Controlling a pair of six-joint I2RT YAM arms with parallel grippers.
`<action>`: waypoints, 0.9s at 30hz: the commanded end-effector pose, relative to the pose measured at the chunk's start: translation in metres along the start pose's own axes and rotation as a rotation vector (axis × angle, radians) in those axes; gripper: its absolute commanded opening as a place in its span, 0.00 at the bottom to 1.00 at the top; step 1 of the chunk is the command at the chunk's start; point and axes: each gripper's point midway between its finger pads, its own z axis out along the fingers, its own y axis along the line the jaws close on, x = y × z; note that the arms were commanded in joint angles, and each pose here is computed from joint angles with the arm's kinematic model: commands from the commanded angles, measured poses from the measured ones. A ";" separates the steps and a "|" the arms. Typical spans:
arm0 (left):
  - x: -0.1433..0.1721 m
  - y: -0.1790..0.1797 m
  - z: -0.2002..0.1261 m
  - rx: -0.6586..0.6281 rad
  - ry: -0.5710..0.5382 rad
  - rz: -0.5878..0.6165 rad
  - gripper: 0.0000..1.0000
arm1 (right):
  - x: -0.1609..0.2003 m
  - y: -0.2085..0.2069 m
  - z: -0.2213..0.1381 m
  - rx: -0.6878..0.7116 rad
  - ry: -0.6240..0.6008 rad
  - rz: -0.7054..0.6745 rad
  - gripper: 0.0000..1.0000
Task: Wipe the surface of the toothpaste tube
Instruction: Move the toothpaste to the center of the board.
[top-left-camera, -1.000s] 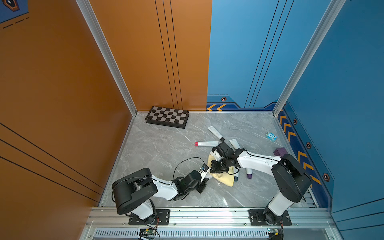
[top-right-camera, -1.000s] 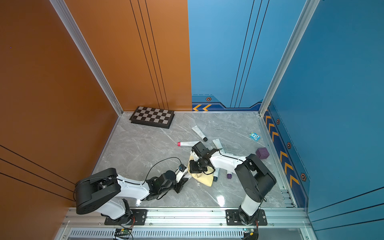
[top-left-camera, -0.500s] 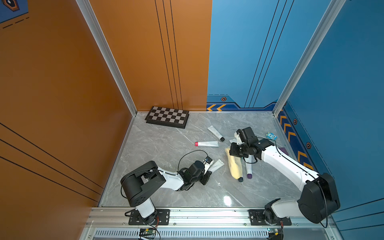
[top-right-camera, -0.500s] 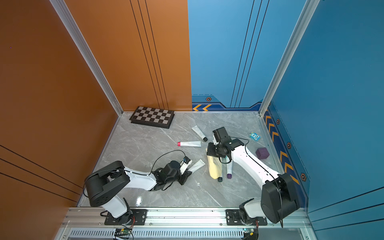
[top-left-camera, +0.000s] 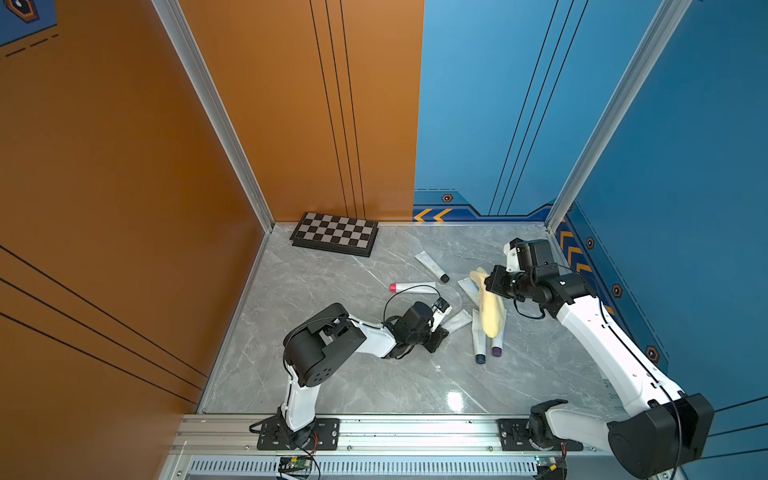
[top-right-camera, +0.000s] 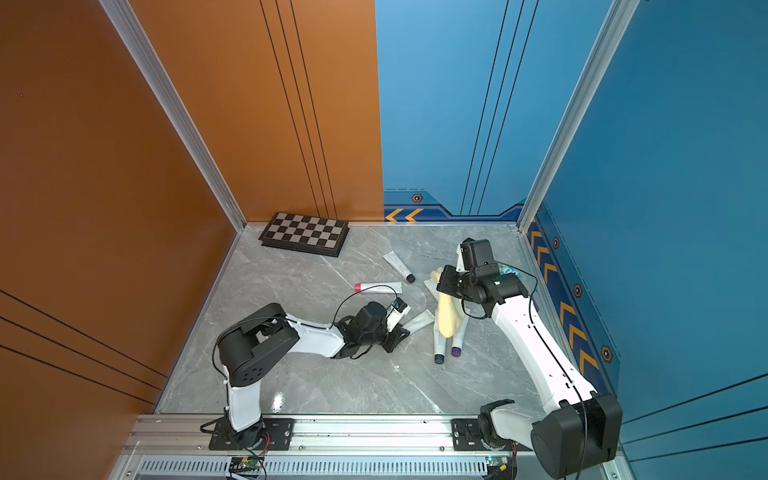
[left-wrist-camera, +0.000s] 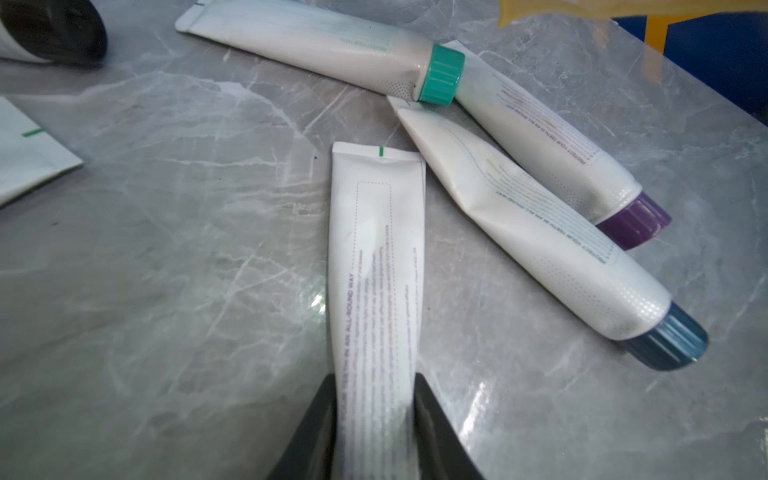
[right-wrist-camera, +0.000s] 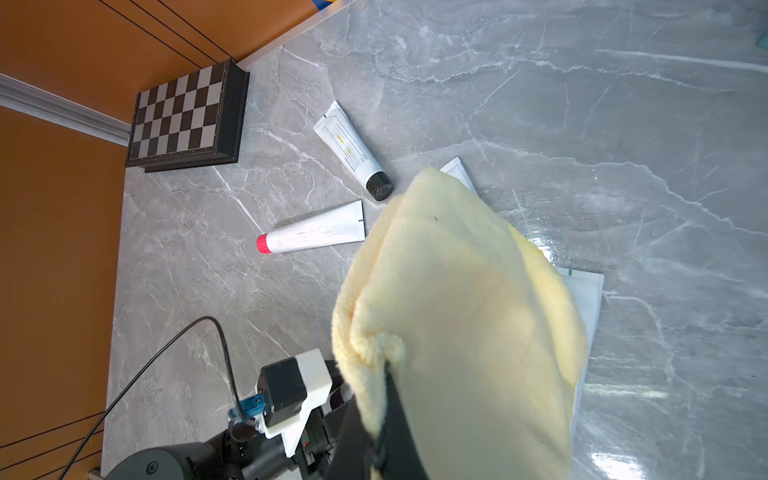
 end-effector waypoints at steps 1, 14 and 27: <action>0.009 0.001 -0.002 0.022 0.066 -0.040 0.50 | 0.009 -0.006 -0.007 -0.003 0.029 -0.007 0.00; -0.088 0.100 -0.085 -0.226 -0.024 -0.154 0.85 | 0.010 -0.004 -0.011 -0.033 0.028 0.003 0.00; -0.074 0.196 -0.063 -0.201 0.085 -0.307 0.92 | 0.028 -0.006 -0.008 -0.042 0.050 -0.009 0.00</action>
